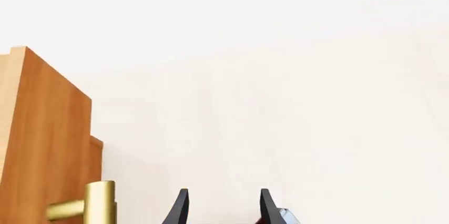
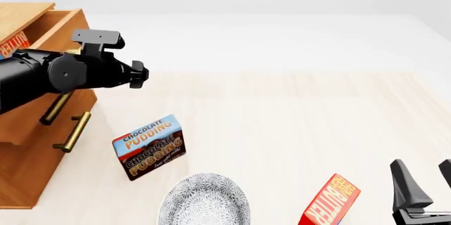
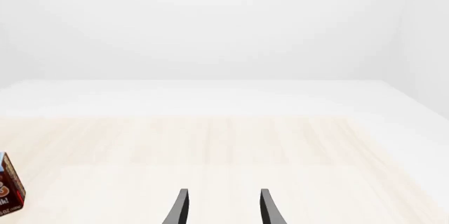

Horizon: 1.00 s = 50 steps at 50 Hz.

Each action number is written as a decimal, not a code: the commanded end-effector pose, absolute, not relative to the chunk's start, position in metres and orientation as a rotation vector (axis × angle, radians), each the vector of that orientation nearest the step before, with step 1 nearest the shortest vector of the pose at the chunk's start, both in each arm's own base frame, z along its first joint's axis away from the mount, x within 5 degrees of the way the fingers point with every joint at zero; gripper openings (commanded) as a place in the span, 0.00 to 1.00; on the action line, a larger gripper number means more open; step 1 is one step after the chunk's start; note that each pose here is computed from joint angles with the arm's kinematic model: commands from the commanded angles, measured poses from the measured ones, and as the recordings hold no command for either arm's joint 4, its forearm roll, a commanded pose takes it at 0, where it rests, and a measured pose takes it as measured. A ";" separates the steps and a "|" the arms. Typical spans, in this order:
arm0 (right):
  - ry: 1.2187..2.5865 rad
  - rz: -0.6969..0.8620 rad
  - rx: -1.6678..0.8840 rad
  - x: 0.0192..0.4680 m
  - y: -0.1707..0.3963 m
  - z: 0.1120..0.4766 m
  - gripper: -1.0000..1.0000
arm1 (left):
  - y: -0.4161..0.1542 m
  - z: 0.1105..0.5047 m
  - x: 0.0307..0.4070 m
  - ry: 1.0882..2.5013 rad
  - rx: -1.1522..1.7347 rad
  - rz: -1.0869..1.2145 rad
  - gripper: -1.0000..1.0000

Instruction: Put the butter at the front in the top drawer of the cabinet and close it.

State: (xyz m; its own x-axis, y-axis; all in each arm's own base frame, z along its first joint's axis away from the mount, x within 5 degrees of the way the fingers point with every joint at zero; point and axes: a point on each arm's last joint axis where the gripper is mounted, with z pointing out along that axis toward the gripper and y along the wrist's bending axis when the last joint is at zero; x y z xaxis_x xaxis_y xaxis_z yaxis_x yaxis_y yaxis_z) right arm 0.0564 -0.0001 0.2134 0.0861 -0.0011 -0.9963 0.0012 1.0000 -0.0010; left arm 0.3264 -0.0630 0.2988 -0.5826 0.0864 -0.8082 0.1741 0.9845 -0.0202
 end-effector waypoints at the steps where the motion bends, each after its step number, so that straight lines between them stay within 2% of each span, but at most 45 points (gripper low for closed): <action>1: 1.485 -0.001 0.000 0.057 0.000 0.214 1.00 | -0.043 0.296 0.322 2.193 0.123 -0.084 1.00; 18: 1.485 -0.002 0.000 0.057 0.000 0.214 1.00 | -0.022 0.293 0.325 2.194 0.075 -0.039 1.00; 50: 1.485 -0.002 0.000 0.057 0.000 0.214 1.00 | 0.013 0.313 0.315 2.175 -0.016 0.038 1.00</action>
State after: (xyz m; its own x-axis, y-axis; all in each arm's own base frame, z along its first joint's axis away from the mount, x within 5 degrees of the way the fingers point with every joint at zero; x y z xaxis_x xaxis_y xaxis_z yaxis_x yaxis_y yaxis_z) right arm 0.0570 -0.0001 0.2135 0.0858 -0.0010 -0.9963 0.0013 1.0000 -0.0008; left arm 0.3178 0.0024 0.3093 -0.5725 0.0098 -0.8199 0.0016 0.9999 0.0109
